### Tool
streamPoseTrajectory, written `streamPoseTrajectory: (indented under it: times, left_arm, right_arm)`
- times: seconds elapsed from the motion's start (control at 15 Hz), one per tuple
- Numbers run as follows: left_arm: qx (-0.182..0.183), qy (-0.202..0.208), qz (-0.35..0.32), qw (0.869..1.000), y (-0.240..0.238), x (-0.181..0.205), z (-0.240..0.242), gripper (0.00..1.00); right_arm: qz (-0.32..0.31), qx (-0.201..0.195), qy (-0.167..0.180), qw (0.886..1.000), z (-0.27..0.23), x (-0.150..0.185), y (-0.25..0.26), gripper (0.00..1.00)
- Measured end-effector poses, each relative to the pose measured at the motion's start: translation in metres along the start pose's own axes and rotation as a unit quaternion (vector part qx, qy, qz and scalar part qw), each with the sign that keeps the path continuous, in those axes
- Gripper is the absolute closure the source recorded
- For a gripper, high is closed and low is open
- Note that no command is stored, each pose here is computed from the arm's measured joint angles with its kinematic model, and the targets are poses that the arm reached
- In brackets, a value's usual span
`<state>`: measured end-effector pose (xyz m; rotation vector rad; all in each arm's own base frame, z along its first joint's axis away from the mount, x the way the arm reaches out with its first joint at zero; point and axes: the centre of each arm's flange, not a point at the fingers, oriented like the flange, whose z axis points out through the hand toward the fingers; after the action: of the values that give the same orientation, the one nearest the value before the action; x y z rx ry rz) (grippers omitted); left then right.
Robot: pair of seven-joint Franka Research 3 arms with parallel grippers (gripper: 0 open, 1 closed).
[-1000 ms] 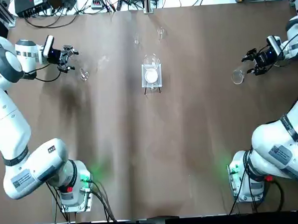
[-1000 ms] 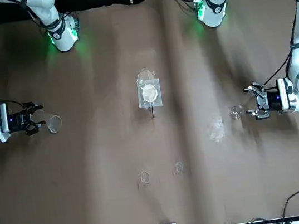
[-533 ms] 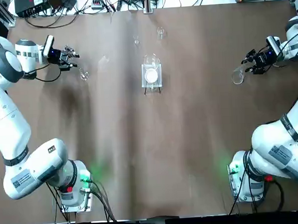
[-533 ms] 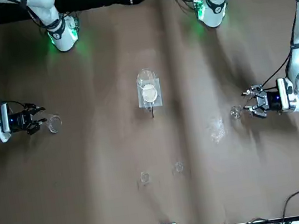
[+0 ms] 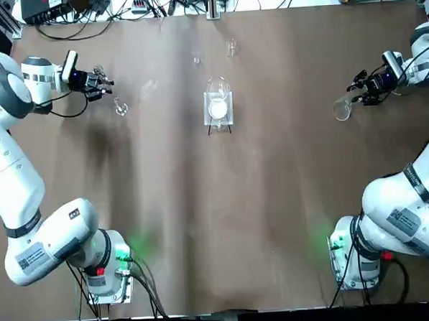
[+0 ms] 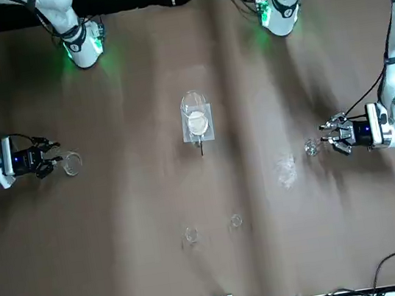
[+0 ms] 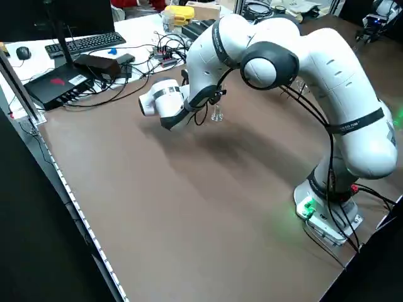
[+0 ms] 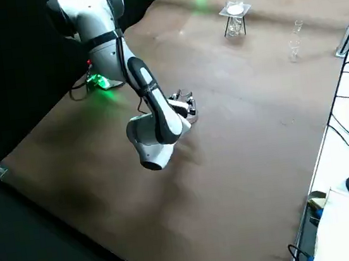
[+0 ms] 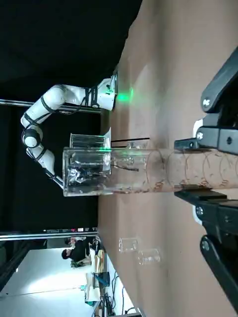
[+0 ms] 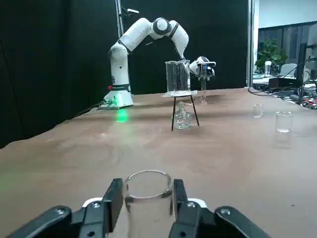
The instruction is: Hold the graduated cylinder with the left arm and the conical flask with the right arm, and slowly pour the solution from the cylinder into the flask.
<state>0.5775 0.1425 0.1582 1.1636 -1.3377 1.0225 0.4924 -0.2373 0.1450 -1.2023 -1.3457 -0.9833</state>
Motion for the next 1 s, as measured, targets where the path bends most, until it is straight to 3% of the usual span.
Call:
streamPoseTrajectory:
  times: [0.47,0.73,1.0]
  left_arm:
    - [0.002,-0.011,-0.005,1.000,-0.006,0.019,-0.007,0.66]
    - [0.000,-0.042,0.002,0.999,-0.020,0.090,-0.013,0.66]
    - [-0.016,-0.085,-0.017,0.996,-0.039,0.171,0.017,0.66]
  right_arm:
    - [-0.011,-0.002,0.003,1.000,0.003,0.001,0.003,0.51]
    - [-0.023,-0.007,0.008,1.000,0.004,-0.001,0.004,0.51]
    - [-0.023,-0.011,0.011,1.000,0.004,-0.007,0.004,0.51]
